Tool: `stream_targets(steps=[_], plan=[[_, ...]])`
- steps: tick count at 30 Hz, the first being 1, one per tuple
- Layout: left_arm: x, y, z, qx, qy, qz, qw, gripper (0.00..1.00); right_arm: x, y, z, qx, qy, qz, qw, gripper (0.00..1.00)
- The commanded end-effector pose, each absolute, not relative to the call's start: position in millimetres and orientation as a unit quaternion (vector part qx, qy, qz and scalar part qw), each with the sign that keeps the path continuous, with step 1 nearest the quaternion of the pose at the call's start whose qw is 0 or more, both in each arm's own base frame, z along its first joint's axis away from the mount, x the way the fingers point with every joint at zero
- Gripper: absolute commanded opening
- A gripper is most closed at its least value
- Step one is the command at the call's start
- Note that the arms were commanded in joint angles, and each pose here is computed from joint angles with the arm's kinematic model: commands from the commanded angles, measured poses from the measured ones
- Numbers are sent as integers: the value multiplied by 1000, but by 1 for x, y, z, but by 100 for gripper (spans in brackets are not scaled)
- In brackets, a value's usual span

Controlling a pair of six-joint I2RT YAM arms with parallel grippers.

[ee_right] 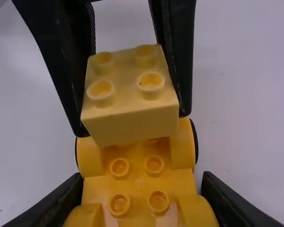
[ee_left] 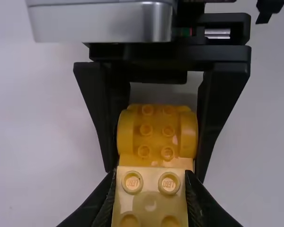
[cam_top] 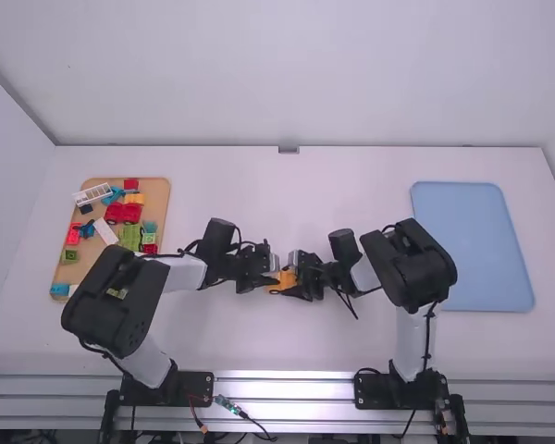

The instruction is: Assemble lego blocks to make yellow taxi

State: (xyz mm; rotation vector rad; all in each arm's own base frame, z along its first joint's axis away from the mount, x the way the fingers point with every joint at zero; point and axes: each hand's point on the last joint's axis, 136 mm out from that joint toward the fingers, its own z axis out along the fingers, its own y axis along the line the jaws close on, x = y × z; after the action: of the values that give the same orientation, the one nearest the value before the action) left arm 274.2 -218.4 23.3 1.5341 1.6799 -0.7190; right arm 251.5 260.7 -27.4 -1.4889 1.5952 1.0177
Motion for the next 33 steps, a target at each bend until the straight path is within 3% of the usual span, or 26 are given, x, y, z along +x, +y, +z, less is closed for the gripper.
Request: stream_targets(steps=[1, 33], plan=[[266, -219, 18, 595, 658, -293, 357, 2, 252, 260, -32, -572, 626, 396, 352, 52], [255, -229, 15, 608, 623, -332, 363, 2, 245, 262, -29, -582, 606, 409, 356, 52]])
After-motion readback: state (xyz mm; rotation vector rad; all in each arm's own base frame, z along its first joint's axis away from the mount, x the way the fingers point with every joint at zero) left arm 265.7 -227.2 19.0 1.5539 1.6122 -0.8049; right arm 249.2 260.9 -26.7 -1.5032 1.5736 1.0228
